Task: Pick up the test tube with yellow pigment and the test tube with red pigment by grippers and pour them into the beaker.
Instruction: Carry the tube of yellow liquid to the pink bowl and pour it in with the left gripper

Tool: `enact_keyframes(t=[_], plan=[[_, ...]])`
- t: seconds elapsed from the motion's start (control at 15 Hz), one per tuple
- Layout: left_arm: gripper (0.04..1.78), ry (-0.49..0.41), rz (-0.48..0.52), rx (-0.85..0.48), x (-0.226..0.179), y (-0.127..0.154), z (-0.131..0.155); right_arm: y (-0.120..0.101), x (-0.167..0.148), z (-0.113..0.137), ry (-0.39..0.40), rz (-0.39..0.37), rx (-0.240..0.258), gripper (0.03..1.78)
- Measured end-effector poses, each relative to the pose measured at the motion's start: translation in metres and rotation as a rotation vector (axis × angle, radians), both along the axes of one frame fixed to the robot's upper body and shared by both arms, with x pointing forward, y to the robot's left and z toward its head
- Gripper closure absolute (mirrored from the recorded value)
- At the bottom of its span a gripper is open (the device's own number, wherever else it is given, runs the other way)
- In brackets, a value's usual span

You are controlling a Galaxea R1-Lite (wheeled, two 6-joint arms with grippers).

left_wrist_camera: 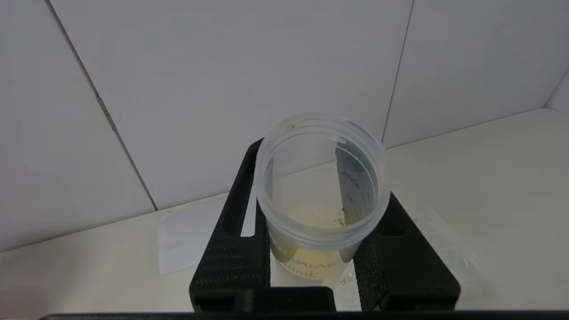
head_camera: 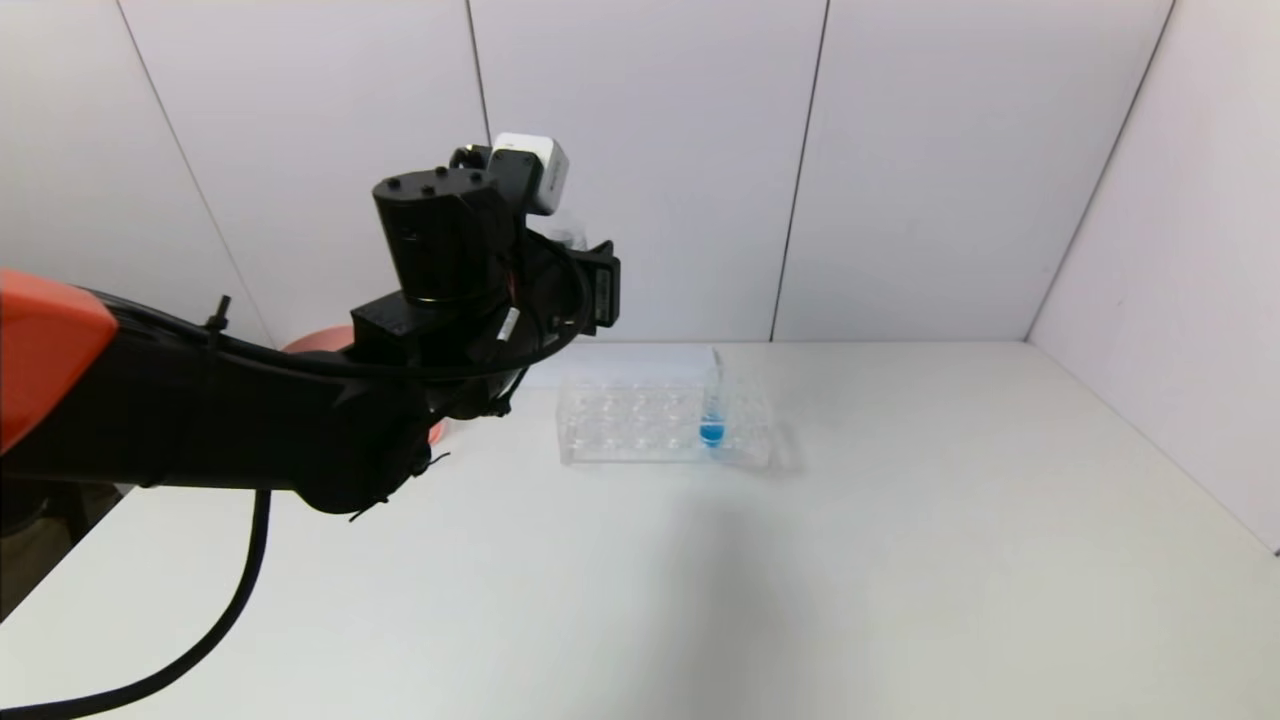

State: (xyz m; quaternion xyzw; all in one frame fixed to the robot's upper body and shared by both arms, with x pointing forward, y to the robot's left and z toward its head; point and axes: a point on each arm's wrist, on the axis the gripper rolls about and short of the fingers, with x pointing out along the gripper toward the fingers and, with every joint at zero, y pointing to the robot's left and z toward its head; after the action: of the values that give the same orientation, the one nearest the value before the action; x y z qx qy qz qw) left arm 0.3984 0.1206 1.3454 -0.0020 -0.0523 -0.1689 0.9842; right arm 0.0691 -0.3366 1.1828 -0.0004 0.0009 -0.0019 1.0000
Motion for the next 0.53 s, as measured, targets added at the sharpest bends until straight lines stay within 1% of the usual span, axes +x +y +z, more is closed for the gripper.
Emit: enact_keyframes(t=[0.27, 0.53], plan=[[1.30, -0.007, 0.066, -0.002, -0.002, 0.030, 0.015, 0.000, 0.000, 0.000, 0.000, 0.000, 0.000, 0.11], [1.30, -0.022, 0.144, 0.003, -0.001, 0.063, 0.022, 0.000, 0.000, 0.000, 0.000, 0.000, 0.001, 0.11]])
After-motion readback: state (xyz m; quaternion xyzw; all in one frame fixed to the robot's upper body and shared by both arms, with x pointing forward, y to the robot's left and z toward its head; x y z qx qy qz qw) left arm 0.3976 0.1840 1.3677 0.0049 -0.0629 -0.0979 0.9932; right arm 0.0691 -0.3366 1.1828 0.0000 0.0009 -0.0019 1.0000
